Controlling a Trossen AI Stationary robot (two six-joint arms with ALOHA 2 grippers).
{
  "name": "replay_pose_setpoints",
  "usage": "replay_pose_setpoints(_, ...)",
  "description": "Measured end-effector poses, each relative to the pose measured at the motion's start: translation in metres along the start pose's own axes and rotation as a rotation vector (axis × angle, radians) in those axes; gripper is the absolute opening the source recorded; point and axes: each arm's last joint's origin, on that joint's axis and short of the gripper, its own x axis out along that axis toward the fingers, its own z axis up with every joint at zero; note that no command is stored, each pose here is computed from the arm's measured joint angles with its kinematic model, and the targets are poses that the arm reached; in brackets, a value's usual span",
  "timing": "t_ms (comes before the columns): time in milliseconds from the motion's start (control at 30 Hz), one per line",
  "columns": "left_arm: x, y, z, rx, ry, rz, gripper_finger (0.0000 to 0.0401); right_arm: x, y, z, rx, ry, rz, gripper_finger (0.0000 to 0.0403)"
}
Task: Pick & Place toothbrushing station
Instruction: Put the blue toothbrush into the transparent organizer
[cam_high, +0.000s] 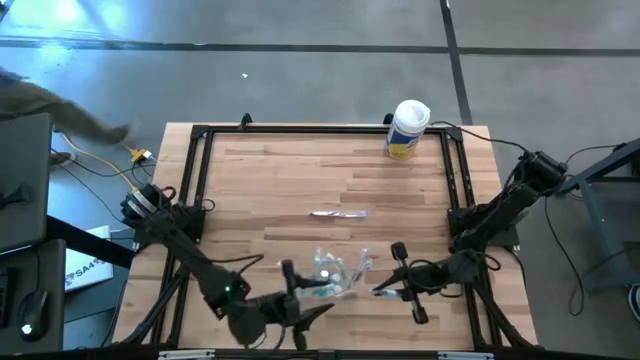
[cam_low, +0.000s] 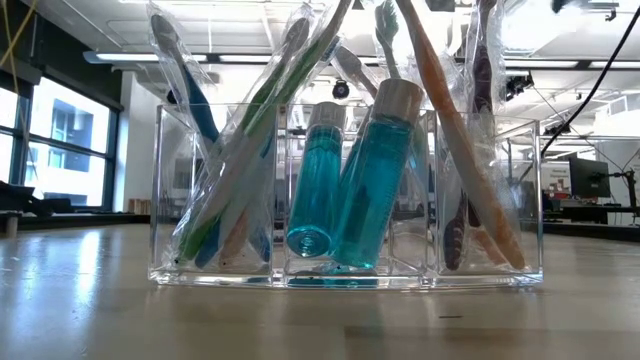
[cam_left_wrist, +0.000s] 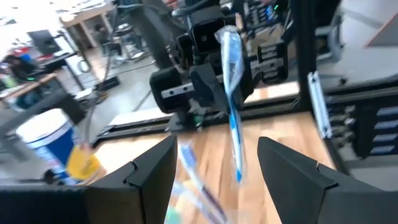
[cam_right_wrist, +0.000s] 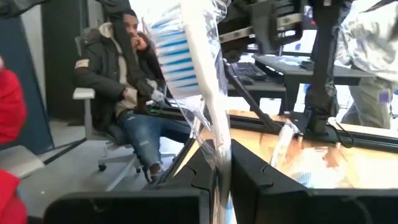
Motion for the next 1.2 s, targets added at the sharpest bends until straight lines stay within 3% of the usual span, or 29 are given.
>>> replay_pose_setpoints(400, -0.035, -0.018, -0.010, 0.076, 0.050, 0.108, 0.0221, 0.031, -0.032, -0.032, 0.081, 0.091, -0.049, 0.0017)
replay_pose_setpoints(667, -0.034, -0.017, -0.011, 0.079, 0.055, 0.122, 0.0221, 0.040, -0.037, -0.052, 0.152, 0.154, -0.051, 0.0017)
replay_pose_setpoints(1200, -0.034, -0.017, -0.011, 0.080, 0.056, 0.121, 0.0221, 0.041, -0.046, -0.059, 0.217, 0.215, -0.082, 0.0017)
